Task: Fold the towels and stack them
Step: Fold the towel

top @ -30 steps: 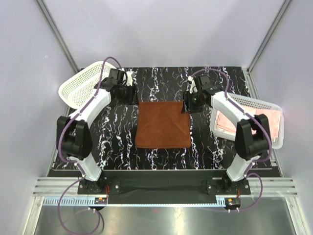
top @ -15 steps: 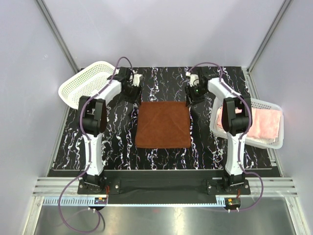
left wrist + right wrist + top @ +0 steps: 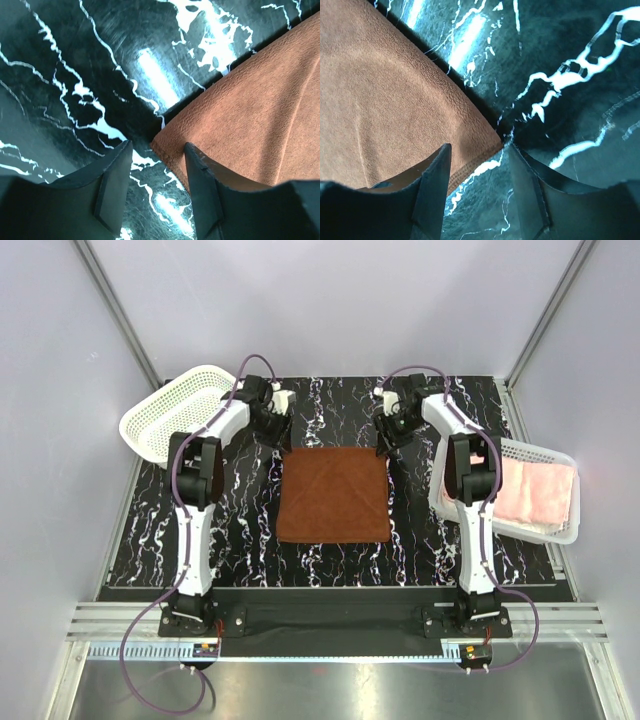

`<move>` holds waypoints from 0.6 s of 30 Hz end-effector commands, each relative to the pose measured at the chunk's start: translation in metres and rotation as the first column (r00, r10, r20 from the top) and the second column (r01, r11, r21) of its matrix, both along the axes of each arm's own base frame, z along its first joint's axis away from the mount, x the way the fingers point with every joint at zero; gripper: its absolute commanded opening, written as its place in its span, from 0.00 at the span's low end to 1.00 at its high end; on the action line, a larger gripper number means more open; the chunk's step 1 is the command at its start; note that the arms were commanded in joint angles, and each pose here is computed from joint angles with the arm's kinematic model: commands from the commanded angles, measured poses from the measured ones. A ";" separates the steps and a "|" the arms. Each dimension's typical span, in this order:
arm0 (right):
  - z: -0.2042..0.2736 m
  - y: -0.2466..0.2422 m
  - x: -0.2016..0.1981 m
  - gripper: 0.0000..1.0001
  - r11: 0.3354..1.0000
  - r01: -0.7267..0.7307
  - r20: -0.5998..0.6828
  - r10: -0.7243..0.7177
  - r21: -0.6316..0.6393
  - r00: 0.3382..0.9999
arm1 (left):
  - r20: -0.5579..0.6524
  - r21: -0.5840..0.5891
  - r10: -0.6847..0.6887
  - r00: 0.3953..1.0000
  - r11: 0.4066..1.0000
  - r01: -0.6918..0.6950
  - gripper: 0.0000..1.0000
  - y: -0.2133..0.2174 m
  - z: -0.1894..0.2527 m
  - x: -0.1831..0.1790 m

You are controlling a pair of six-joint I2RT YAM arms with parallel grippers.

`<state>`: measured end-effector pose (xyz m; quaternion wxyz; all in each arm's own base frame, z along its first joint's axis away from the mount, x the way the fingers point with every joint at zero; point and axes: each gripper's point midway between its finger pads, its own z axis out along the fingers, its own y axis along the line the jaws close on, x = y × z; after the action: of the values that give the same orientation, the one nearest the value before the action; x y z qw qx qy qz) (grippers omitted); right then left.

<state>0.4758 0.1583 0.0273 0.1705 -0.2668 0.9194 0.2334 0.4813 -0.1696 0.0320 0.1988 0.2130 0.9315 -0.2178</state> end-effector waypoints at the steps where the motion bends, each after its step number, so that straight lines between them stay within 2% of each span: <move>1: 0.004 0.005 0.002 0.56 0.997 -0.068 0.004 0.068 0.045 0.998 | 0.023 -0.025 -0.048 0.999 0.999 0.049 0.49 -0.005 0.007 0.006; 15: -0.002 -0.007 0.000 0.44 0.993 -0.087 -0.007 0.088 0.080 0.996 | 0.011 -0.035 -0.075 0.997 0.997 0.076 0.36 -0.006 0.004 0.009; 16: -0.002 -0.009 0.000 0.42 0.993 -0.087 -0.006 0.087 0.080 0.996 | 0.015 -0.037 -0.079 0.997 0.996 0.079 0.35 -0.006 0.005 0.010; 18: -0.003 -0.009 0.002 0.31 0.993 -0.083 -0.007 0.084 0.088 0.996 | 0.017 -0.044 -0.080 0.997 0.996 0.081 0.24 -0.007 0.006 0.010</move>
<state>0.4750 0.1503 0.0232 0.1627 -0.2901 0.9040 0.2686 0.4809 -0.1721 0.0282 0.1828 0.2334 0.9273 -0.2283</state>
